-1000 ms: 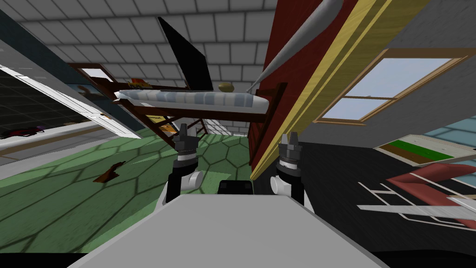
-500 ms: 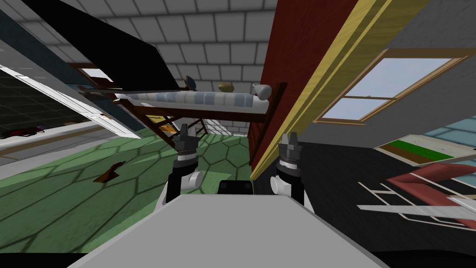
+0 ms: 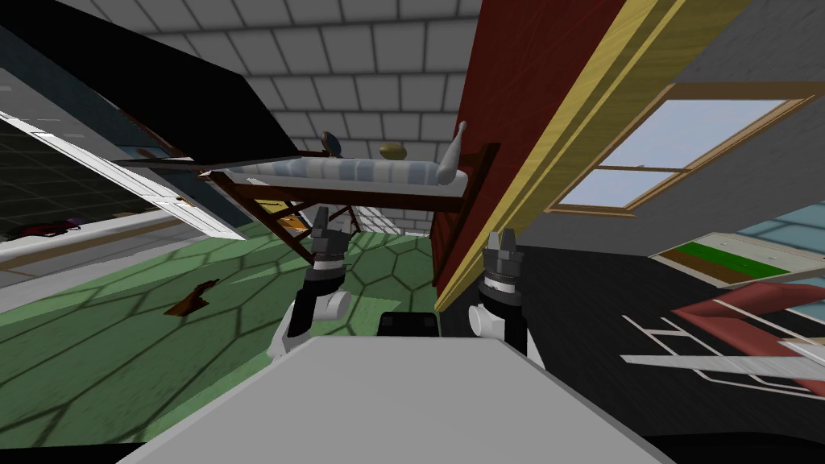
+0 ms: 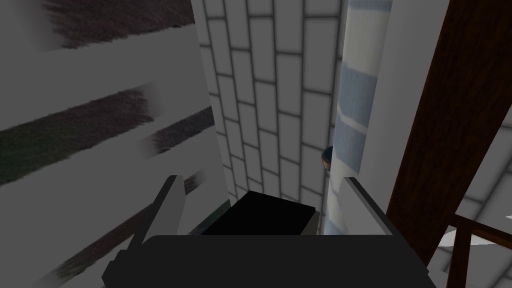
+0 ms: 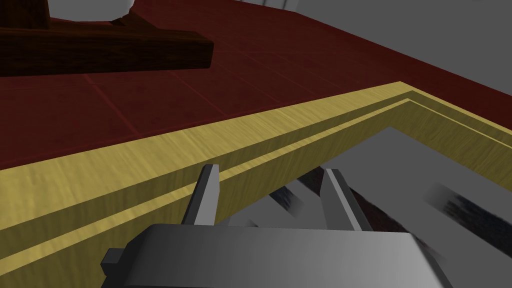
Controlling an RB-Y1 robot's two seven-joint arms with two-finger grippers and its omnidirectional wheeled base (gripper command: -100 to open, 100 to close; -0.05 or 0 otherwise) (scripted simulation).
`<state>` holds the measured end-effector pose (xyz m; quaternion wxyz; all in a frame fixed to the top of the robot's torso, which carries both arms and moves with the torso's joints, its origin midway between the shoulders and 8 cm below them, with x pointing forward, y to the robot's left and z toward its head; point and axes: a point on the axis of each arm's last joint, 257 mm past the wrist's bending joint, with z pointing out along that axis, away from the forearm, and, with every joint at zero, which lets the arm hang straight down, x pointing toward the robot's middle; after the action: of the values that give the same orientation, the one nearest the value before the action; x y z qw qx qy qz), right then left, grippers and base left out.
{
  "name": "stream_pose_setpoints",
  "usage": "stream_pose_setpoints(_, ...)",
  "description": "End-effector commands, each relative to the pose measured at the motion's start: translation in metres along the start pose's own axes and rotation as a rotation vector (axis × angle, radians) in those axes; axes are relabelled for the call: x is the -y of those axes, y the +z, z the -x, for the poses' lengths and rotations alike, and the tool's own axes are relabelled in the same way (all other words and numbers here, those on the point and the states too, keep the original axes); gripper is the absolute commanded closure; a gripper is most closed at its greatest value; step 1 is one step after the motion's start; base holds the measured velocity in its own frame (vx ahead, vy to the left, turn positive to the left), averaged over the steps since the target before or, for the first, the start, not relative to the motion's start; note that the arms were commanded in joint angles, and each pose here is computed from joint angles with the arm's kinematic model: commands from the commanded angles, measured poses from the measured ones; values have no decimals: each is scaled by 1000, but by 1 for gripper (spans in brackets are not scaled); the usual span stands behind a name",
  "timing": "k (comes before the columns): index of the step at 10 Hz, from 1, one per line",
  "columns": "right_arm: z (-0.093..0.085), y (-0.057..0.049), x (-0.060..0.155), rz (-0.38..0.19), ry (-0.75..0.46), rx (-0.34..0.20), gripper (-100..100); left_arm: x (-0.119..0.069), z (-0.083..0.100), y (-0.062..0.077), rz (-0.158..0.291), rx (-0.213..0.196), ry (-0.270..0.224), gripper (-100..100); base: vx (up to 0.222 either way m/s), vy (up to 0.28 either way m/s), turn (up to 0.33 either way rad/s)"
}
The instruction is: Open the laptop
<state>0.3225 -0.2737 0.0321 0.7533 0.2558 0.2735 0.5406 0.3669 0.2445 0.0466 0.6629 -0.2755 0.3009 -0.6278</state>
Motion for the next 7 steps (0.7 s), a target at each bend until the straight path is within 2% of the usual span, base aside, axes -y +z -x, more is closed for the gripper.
stream_pose_setpoints(1, 0, 0, 0, 0, 0, 0, 0, -12, -9, 13, 24, -40, -11, -100, -1, 40, -1)
stream_pose_setpoints(2, 0, 0, 0, 0, 0, 0, 0, -20, -13, 20, 46, -61, -17, -100, -2, 42, 7)
stream_pose_setpoints(3, 0, 0, 0, 0, 0, 0, 0, -18, -14, 23, 38, -63, -19, -100, -3, 35, -1)
stream_pose_setpoints(5, 0, 0, 0, 0, 0, 0, 0, -34, -21, 39, 77, -104, -28, -100, -11, 56, 9)
stream_pose_setpoints(6, 0, 0, 0, 0, 0, 0, 0, -32, -25, 48, 71, -110, -31, -100, 0, 58, -3)
stream_pose_setpoints(7, 0, 0, 0, 0, 0, 0, 0, -39, -27, 55, 91, -128, -33, -100, -1, 53, 8)
